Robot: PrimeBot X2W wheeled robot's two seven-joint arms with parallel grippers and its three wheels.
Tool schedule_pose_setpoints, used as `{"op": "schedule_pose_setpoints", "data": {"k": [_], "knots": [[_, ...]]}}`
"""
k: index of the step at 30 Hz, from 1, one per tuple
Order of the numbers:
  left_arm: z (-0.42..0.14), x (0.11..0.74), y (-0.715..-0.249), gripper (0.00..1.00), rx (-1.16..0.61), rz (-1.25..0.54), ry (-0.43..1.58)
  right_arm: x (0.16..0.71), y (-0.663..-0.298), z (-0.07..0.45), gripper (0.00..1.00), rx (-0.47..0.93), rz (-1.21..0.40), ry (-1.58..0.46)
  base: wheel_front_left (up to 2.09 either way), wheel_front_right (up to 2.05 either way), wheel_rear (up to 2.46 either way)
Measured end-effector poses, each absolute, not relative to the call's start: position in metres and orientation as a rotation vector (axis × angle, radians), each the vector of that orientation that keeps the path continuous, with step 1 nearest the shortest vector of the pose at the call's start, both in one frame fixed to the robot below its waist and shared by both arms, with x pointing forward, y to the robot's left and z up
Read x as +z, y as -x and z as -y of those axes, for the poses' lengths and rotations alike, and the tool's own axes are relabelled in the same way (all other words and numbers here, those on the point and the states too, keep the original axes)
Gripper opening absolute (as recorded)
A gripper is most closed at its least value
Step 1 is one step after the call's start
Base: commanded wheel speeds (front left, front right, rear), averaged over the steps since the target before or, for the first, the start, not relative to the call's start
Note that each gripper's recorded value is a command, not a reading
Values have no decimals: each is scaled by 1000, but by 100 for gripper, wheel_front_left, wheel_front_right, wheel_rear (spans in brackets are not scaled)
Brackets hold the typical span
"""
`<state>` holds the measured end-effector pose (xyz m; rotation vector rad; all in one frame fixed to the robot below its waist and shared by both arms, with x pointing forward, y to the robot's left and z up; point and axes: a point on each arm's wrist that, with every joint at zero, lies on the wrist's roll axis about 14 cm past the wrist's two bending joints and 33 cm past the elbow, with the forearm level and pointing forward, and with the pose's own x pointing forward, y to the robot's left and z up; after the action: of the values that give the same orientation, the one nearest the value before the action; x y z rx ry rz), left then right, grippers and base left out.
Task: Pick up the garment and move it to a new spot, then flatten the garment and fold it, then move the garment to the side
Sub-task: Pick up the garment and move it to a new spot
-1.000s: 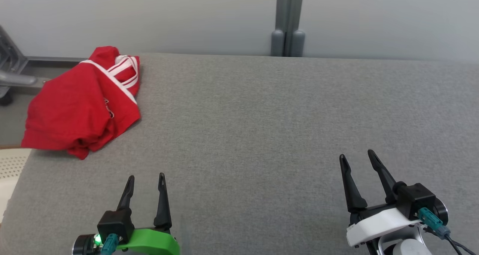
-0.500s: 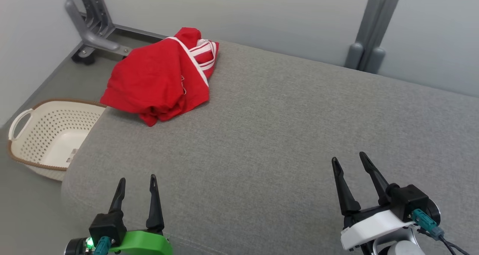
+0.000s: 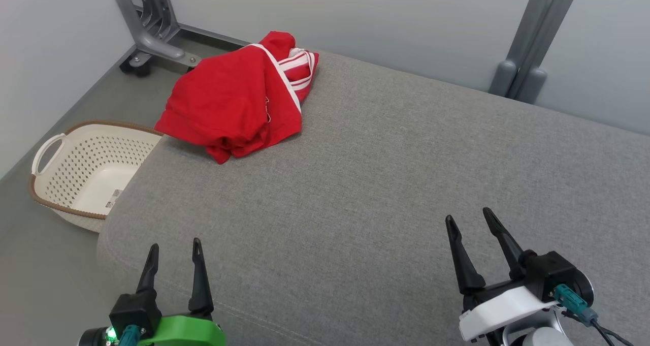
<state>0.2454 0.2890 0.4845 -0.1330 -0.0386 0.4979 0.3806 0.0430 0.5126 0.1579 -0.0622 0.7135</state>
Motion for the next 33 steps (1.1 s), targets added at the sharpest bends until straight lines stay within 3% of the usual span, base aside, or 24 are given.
{"op": "schedule_pose_setpoints", "data": {"k": [8,14,18,25,33], "knots": [[-317,520,-274,100,487,113,8,505,-391,-34,100,686,61,-133,0,0,0],[-351,598,-329,100,411,272,-177,500,-408,-27,100,658,72,-102,0,0,0],[-369,633,-375,100,360,265,-278,496,-422,-25,100,646,82,-78,0,0,0],[-392,612,-450,100,332,53,-274,472,-445,-11,100,604,56,-38,0,0,0],[-401,480,-481,100,334,-390,-169,433,-462,17,100,528,-14,-8,0,0,0]]}}
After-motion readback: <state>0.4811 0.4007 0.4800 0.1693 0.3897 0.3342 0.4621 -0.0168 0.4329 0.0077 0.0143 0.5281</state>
